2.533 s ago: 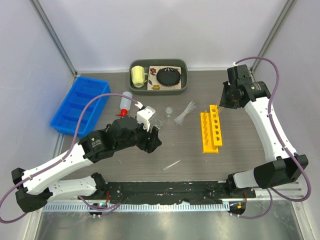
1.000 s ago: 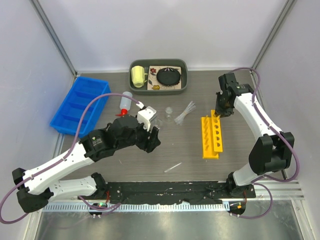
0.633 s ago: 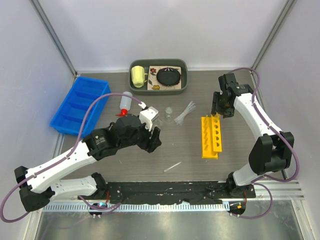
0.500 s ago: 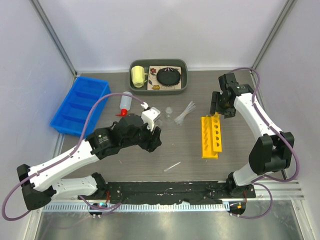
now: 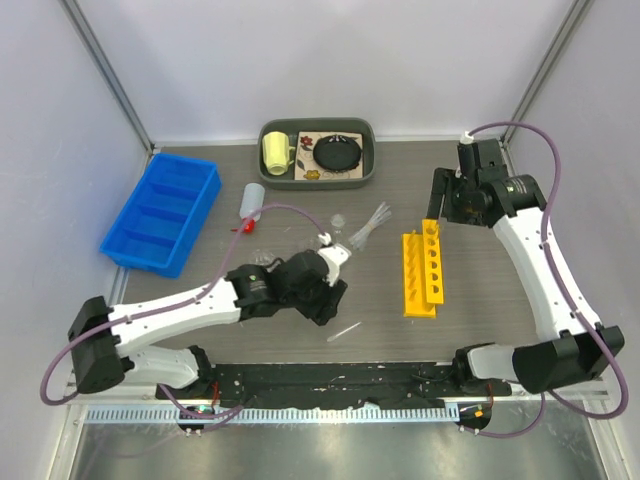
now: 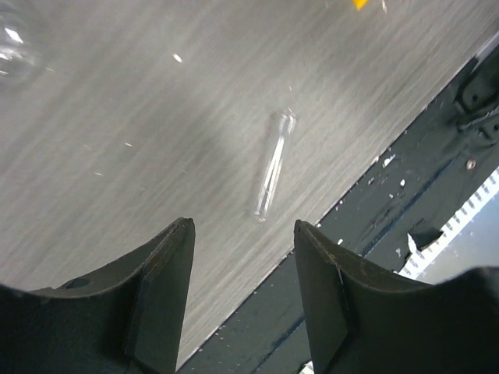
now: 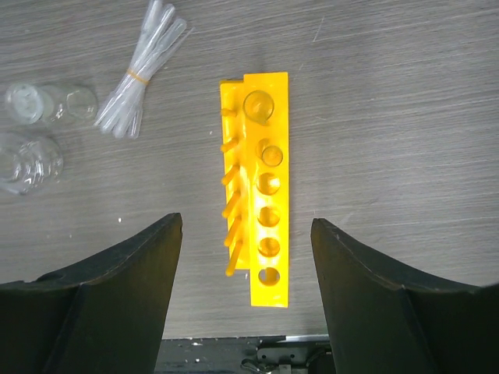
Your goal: Organize the chemistry lab equipment
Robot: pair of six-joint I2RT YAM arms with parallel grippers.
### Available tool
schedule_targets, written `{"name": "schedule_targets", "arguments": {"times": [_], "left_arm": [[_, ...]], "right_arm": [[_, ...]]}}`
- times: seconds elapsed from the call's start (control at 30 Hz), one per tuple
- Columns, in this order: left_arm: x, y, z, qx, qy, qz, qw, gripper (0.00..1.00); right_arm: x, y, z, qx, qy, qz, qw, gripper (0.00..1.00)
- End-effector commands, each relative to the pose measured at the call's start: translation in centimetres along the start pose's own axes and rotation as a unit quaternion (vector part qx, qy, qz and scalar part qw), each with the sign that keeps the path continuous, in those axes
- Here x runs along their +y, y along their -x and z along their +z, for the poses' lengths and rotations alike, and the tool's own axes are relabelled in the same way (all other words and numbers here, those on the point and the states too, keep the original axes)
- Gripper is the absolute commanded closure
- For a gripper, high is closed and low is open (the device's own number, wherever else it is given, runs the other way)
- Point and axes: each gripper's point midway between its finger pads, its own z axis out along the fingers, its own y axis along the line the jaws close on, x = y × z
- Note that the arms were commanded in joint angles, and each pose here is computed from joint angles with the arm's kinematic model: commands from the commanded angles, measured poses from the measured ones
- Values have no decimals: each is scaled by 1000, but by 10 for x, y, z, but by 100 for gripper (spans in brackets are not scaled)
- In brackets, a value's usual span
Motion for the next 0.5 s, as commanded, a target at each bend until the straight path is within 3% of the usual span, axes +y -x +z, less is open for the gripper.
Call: {"name": "schedule_targets", "arguments": {"times": [0.0, 0.47], "left_arm": [[-27, -4, 23, -8, -2, 3, 1000, 42], [-38, -58, 68, 38, 38, -23, 998, 33]], "right_arm": [[8, -6, -30, -14, 21, -21, 999, 27], [27, -40, -58, -8, 81, -39, 996, 27]]}}
